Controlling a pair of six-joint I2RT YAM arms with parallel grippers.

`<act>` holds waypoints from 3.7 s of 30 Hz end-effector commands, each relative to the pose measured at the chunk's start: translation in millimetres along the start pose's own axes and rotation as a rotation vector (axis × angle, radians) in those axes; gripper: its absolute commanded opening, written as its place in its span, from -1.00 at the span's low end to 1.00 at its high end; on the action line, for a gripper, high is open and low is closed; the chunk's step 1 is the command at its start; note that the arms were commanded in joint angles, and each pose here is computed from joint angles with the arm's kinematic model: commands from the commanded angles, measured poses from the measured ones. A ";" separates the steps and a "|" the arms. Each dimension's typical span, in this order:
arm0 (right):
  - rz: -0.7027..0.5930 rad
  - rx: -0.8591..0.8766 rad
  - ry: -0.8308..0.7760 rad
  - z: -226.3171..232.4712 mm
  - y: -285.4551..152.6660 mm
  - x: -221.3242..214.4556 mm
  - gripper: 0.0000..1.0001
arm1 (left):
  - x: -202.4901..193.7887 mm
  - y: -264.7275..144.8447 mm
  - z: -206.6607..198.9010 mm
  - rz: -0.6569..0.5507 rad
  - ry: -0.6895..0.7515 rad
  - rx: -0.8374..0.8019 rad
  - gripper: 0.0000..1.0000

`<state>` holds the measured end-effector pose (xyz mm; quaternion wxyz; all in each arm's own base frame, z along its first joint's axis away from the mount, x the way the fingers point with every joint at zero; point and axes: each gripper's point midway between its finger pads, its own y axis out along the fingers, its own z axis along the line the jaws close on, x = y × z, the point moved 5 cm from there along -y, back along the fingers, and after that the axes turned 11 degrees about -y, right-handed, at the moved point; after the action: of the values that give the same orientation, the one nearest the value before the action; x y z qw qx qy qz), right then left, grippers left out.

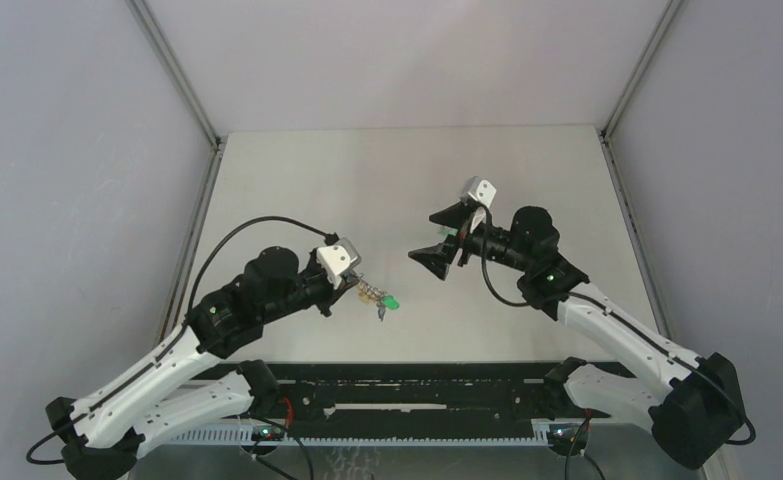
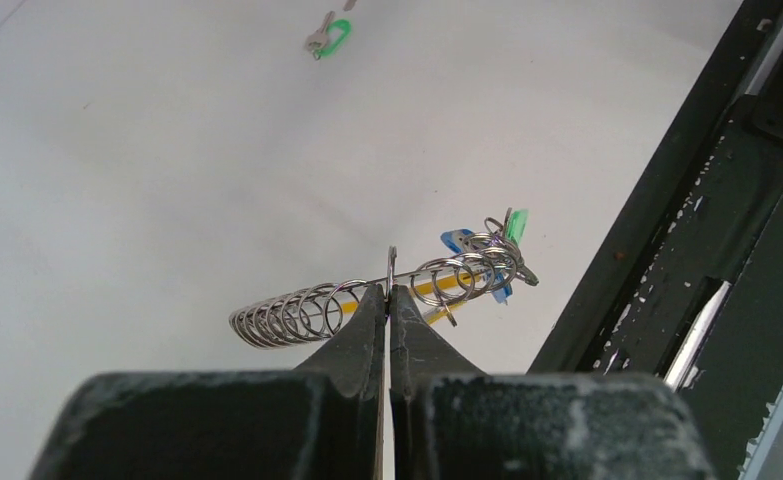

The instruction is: Put the keys on the keyring

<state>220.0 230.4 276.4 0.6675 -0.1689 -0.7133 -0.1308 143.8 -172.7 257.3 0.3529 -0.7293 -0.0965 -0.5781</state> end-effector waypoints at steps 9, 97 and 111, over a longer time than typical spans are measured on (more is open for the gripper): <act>0.297 -0.475 0.280 -91.6 10.8 -71.8 0.84 | 0.7 -2.9 18.9 0.041 -0.005 0.054 -1.00; 0.396 -0.229 0.211 -15.1 30.2 -150.8 -1.00 | 3.5 -15.3 33.9 -0.008 -0.147 0.078 -1.00; 0.411 -0.416 0.520 -2.8 52.1 -203.2 -1.00 | 0.7 -20.5 50.6 -0.031 -0.164 0.219 -1.00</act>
<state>243.6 261.4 68.8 0.7725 -0.4032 -0.4815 -0.0934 163.2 -129.2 246.5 0.4168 -0.7433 -0.1528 -0.5004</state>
